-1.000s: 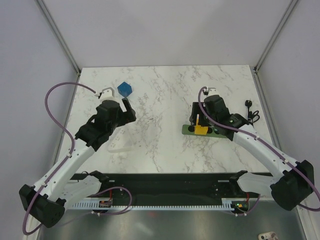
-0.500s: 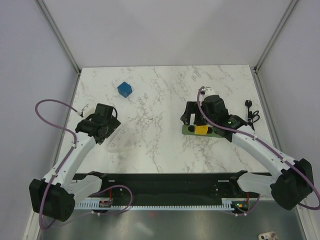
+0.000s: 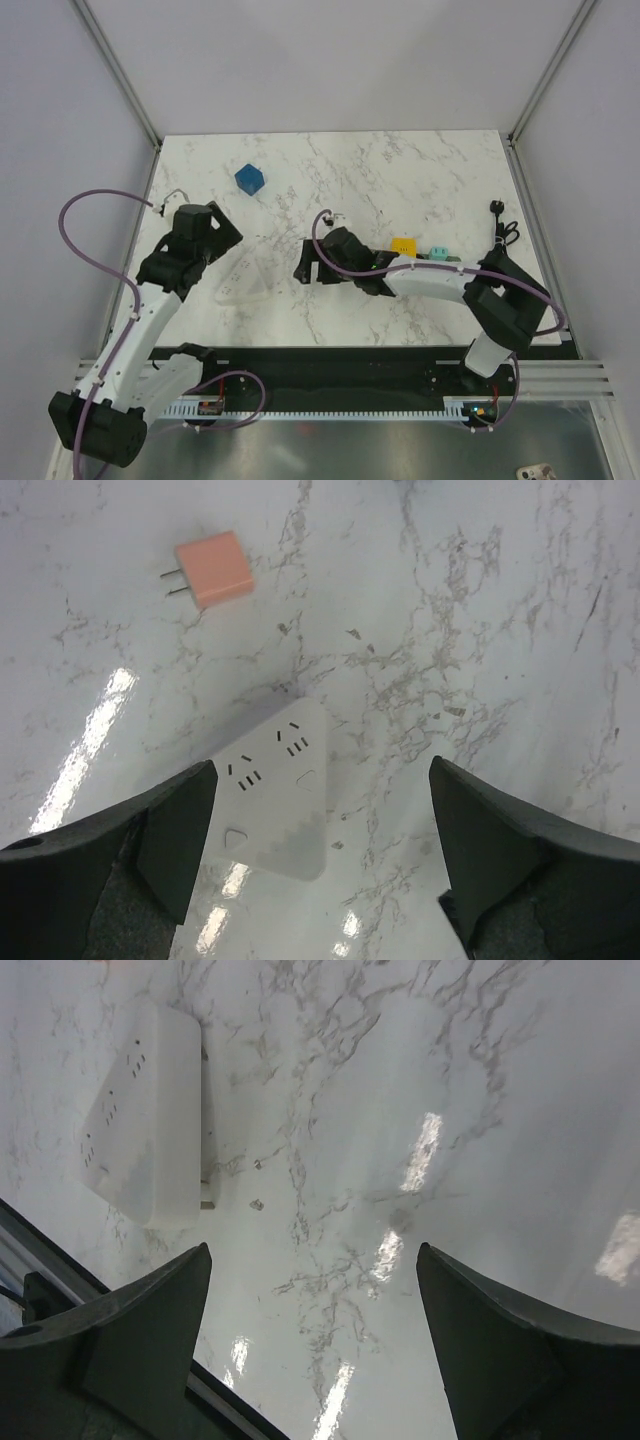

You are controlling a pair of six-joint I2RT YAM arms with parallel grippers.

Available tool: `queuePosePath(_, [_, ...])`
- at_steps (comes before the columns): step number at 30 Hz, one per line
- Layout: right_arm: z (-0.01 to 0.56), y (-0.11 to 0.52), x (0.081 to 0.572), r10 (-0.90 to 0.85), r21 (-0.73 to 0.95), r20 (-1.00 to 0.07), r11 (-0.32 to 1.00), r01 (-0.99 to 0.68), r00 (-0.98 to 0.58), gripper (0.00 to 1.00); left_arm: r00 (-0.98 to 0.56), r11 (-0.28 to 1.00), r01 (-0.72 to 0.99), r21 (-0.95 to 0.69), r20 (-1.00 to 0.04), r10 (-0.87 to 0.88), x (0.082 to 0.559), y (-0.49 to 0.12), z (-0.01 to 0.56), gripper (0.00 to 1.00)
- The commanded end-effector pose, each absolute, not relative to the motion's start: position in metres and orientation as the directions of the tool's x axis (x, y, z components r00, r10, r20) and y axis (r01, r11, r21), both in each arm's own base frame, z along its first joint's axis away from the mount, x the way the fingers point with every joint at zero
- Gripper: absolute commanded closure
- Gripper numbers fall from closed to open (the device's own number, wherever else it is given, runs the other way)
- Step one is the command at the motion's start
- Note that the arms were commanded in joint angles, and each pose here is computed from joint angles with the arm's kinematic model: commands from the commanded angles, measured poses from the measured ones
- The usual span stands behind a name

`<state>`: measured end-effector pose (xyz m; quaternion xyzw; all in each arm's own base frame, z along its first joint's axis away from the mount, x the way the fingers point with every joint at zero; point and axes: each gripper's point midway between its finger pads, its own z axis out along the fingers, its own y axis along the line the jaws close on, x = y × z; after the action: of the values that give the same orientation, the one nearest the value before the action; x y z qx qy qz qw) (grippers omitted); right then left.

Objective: Insert the plug

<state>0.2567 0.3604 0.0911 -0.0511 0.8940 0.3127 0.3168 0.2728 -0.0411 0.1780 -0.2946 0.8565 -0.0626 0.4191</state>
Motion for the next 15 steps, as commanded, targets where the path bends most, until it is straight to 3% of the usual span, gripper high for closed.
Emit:
queuePosePath(1, [0.112, 0.404, 0.266, 0.256, 0.628, -0.598, 0.739, -0.244, -0.760, 0.09, -0.384, 0.861, -0.352, -0.366, -0.783, -0.490, 0.285, -0.036, 0.222, 0.06])
queuePosePath(4, [0.104, 0.420, 0.260, 0.326, 0.681, -0.549, 0.708, -0.187, -0.770, 0.09, -0.376, 0.868, -0.311, -0.386, -0.789, -0.486, 0.281, -0.040, 0.228, 0.04])
queuePosePath(10, [0.099, 0.450, 0.244, 0.364, 0.699, -0.531, 0.698, -0.153, -0.765, 0.11, -0.375, 0.900, -0.008, -0.437, -0.833, -0.407, 0.271, -0.077, 0.260, 0.02])
queuePosePath(15, [0.080, 0.471, 0.234, 0.319, 0.670, -0.533, 0.725, -0.160, -0.784, 0.14, -0.311, 0.905, 0.031, -0.424, -0.865, -0.395, 0.261, -0.072, 0.277, 0.02])
